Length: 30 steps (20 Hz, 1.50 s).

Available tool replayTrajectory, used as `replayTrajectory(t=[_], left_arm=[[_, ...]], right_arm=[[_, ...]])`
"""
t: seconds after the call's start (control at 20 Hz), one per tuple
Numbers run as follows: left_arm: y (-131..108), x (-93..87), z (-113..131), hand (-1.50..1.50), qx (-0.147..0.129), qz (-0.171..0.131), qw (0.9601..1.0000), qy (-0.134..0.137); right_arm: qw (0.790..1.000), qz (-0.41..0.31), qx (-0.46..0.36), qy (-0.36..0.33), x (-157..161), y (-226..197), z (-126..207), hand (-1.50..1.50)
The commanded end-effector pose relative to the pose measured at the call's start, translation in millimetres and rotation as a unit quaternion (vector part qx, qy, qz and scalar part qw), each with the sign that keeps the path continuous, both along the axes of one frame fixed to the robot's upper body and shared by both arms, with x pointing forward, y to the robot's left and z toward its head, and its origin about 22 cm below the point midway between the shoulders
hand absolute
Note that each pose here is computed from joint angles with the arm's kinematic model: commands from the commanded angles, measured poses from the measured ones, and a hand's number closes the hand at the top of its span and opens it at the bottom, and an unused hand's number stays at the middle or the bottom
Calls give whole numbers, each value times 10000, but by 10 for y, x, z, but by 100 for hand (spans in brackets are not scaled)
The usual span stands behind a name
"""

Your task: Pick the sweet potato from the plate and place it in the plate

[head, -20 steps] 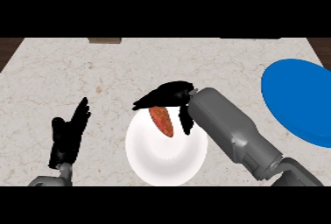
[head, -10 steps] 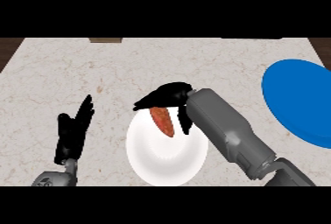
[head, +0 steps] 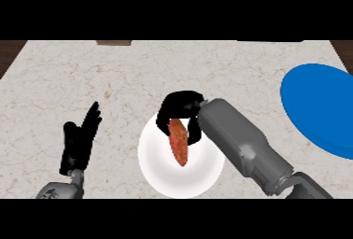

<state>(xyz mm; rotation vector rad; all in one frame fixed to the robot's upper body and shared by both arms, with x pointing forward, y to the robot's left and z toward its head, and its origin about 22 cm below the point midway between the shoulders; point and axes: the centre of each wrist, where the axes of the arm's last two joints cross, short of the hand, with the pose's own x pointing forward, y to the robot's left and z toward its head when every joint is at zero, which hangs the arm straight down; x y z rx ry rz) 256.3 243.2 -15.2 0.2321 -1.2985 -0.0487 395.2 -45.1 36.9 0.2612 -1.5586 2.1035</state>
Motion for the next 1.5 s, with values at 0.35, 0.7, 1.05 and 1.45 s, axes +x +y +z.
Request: replayTrajectory(t=[0.35,0.7,1.05,1.45], left_arm=[[196,-143,-49,0,63,403,9990,162],[155,-232,-105,0,9,410,9990,194],[374,-290,-71,0,88,459,9987,178],[56,-257,90,0,-22,340,9991,251]], right_arm=[[9225,-3805,249,-602,360,-1232,69,150],[7619,-6248,557,-1614,400,-1932,248,150],[6513,-6881,1606,-2766,433,-2122,946,150],[5826,-7569,1366,-2627,-71,-2411,1001,150]])
